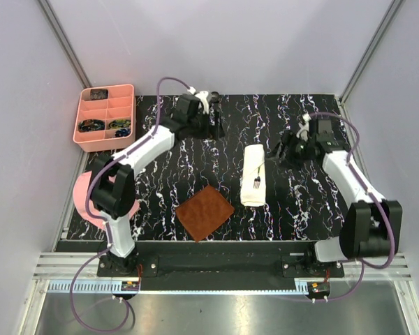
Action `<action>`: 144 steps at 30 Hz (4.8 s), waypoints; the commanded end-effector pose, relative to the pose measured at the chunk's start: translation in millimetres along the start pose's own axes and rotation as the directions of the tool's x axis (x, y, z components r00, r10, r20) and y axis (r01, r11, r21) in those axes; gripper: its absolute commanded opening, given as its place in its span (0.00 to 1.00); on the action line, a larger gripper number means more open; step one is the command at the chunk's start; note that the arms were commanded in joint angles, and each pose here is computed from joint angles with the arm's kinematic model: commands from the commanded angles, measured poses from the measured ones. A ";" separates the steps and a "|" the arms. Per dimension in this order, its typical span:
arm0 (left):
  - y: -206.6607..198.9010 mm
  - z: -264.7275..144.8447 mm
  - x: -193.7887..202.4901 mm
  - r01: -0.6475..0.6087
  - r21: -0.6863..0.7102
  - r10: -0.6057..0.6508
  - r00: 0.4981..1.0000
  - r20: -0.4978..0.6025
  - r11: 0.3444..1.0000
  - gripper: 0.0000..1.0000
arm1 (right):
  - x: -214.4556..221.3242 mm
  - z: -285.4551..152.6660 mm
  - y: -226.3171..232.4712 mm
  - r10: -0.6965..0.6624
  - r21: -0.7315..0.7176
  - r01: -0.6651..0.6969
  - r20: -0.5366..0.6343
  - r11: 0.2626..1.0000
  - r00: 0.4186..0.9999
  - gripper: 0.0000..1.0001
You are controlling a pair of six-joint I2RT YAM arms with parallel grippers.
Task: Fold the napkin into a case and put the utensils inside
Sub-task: Move the spoon to the center of the board.
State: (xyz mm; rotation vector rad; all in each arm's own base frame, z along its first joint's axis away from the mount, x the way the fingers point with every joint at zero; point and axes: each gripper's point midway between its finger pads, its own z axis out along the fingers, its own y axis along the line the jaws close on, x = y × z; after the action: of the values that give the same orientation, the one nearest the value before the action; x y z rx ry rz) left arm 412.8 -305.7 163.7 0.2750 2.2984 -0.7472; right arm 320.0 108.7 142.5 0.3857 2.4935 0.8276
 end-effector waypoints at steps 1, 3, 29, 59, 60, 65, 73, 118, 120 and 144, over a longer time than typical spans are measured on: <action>66.3 1.2 -45.7 -0.226 -0.236 0.235 0.972 0.010 0.945 0.88 | -41.6 13.7 34.6 -0.102 0.032 0.101 0.059 0.994 0.993 0.74; 80.9 12.0 -60.1 -0.291 -0.277 0.302 0.953 -0.002 0.916 0.88 | -46.8 17.9 49.5 -0.130 0.015 0.130 0.069 0.991 0.989 0.74; 157.4 49.0 -109.6 -0.156 -0.282 0.178 0.983 0.052 0.946 0.84 | -103.0 147.3 106.4 -0.119 -0.192 0.139 0.113 0.972 0.986 0.63; 115.4 -58.7 -140.6 0.300 0.100 -0.315 0.868 0.384 0.949 0.64 | -133.6 337.2 232.1 0.051 -0.560 0.057 0.176 0.826 0.983 0.09; 113.5 -59.2 -141.3 0.296 0.110 -0.315 0.867 0.385 0.949 0.64 | -133.8 339.8 229.0 0.058 -0.556 0.050 0.174 0.830 0.983 0.09; 105.2 -66.7 -145.7 0.284 0.134 -0.314 0.866 0.390 0.949 0.64 | -128.0 354.7 215.7 0.093 -0.520 0.003 0.159 0.854 0.983 0.07; 91.3 -82.3 -157.0 0.256 0.171 -0.305 0.856 0.418 0.951 0.63 | -121.1 369.8 201.4 0.120 -0.481 -0.035 0.147 0.876 0.982 0.04; 69.8 -95.9 -165.4 0.241 0.259 -0.333 0.847 0.414 0.935 0.62 | -93.9 305.9 126.7 -0.209 -0.107 0.216 0.081 0.970 0.975 0.40; 71.8 -92.6 -164.1 0.244 0.259 -0.336 0.847 0.412 0.935 0.62 | -100.1 317.2 126.6 -0.205 -0.098 0.214 0.094 0.972 0.974 0.40; 64.0 -94.0 -160.9 0.251 0.310 -0.364 0.844 0.394 0.917 0.60 | -94.2 375.6 128.3 0.002 -0.057 0.005 0.117 0.998 0.993 0.50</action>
State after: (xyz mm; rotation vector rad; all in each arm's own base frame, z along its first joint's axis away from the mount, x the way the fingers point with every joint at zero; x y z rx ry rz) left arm 511.8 -196.0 263.2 -0.2275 1.9182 -1.1075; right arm 621.6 347.2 35.0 0.2856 2.2759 0.8669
